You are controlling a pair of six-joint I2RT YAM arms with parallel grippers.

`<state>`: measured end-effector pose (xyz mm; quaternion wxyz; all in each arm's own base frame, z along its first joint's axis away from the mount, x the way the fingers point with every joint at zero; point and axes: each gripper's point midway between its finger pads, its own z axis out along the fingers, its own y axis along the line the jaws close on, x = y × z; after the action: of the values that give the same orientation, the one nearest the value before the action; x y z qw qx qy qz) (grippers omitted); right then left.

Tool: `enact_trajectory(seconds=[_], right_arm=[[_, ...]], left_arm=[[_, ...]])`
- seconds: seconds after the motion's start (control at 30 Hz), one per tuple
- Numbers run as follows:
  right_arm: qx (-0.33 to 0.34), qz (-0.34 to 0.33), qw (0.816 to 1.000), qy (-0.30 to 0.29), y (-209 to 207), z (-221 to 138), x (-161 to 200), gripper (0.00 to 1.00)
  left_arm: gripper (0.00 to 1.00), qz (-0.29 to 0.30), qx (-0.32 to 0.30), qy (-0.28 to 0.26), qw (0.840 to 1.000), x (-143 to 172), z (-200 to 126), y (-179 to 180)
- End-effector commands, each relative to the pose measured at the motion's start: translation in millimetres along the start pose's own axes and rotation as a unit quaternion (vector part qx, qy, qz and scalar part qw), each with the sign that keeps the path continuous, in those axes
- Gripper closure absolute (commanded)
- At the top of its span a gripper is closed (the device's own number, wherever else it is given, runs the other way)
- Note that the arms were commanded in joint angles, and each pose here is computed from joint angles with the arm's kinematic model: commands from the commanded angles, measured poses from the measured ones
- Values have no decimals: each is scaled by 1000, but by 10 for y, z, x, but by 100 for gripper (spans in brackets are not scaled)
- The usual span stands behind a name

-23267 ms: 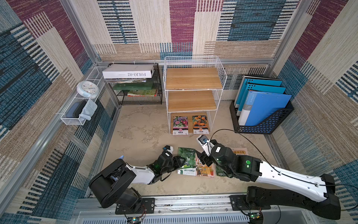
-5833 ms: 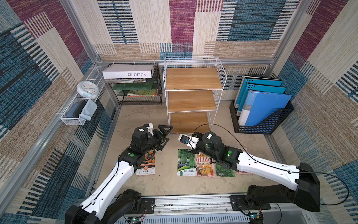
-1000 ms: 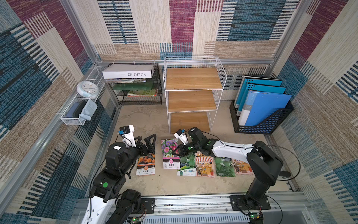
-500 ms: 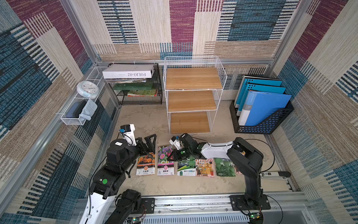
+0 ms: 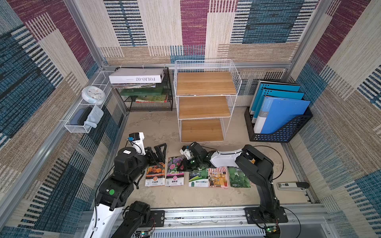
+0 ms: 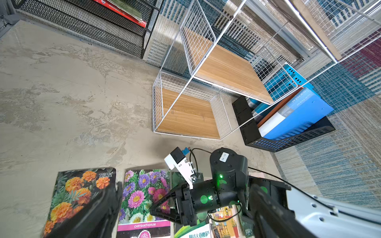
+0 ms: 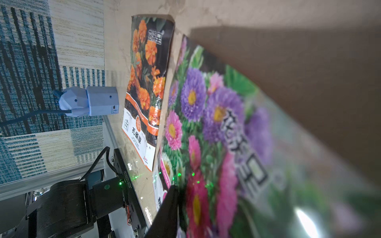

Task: Take the seed bag off the shelf
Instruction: Place the seed packet at the center of the board.

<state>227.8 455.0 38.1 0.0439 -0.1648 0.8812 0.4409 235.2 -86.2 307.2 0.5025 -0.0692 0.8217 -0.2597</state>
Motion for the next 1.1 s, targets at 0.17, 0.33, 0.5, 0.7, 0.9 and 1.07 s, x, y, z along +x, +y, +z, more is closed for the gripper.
enact_trajectory(seconds=[0.17,0.33,0.5,0.7,0.9,1.07], right_arm=[[43,4,999,6,-108,-37,19,62],[73,5,997,7,-160,-75,8,57],[111,6,994,1,-215,-151,-23,51],[155,6,988,-8,-308,-270,-29,48],[173,-10,984,-30,-229,-430,-97,47],[185,-47,979,-76,66,-766,-318,46]], left_arm=[[1,6,9,-4,1000,-23,-27,-37],[1,6,9,-5,1000,-23,-34,-37],[1,5,11,-6,1000,-24,-40,-45],[0,4,17,-6,1000,-19,-43,-63],[0,-2,16,-2,1000,44,22,-23],[1,-12,-17,-12,1000,143,221,193]])
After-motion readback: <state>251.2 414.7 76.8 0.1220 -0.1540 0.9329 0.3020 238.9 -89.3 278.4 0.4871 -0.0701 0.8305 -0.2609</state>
